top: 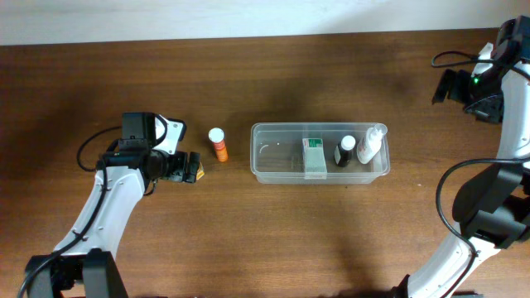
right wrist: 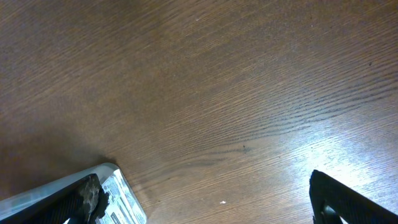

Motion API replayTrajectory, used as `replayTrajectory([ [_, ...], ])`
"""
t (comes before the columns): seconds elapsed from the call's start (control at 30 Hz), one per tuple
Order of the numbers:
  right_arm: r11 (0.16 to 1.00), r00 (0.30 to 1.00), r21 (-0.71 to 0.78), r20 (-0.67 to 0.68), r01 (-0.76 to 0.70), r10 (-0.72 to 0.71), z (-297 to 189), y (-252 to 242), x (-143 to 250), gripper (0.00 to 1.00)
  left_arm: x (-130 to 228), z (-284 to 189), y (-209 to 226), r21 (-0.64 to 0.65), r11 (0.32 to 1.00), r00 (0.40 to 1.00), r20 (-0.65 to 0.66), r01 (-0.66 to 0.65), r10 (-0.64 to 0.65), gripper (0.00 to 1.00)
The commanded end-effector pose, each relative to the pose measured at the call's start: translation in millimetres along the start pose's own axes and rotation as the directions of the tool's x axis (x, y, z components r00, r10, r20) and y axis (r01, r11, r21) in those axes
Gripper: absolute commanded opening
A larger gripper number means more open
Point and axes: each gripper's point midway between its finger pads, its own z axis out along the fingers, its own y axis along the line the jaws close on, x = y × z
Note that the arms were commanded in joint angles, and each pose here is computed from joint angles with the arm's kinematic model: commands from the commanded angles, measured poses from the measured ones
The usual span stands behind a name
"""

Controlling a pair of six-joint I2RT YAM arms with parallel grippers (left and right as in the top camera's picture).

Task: Pack container
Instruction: 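Move the left gripper down around the gold-lidded jar, then close the left gripper on the gold jar and lift it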

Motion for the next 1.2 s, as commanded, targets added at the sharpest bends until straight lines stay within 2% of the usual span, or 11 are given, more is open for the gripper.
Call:
replayTrajectory([
  [0.0,1.0,1.0,0.004,0.0,-0.007,0.007,-0.7,1.2,1.3,0.98,-2.2,3.3,-8.9,0.046,0.999,1.0,-0.013,0.009,-0.009,0.99],
  [0.07,1.0,1.0,0.004,0.0,-0.007,0.007,-0.5,1.2,1.2,0.98,0.4,8.7,-13.7,0.055,0.998,1.0,-0.03,0.002,0.0,0.99],
  [0.2,1.0,1.0,0.004,-0.001,-0.007,0.007,-0.5,1.1,1.3,0.98,13.4,23.8,-2.2,-0.021,0.996,0.991,-0.097,0.085,-0.087,0.99],
  [0.33,1.0,1.0,0.004,0.0,-0.007,0.007,-0.5,1.2,1.2,0.98,21.4,36.7,-0.7,-0.024,0.995,0.986,-0.135,0.095,-0.098,0.99],
  [0.53,1.0,1.0,0.004,0.0,-0.007,0.007,-0.5,1.1,1.2,0.98,11.4,38.4,7.4,-0.061,0.994,0.991,-0.093,0.087,-0.092,0.99],
  [0.7,1.0,1.0,0.004,0.0,-0.007,0.007,-0.5,1.1,1.2,0.98,17.5,35.9,31.0,-0.201,0.976,0.988,-0.112,0.084,-0.108,0.99],
  [0.8,1.0,1.0,0.004,0.0,-0.007,0.007,-0.5,1.2,1.2,0.98,18.5,34.6,37.0,-0.238,0.964,0.983,-0.105,0.121,-0.149,0.99],
  [1.17,1.0,1.0,0.004,0.0,-0.007,0.007,-0.5,1.1,1.2,0.98,14.1,38.9,35.9,-0.225,0.966,0.985,-0.088,0.127,-0.149,0.99],
])
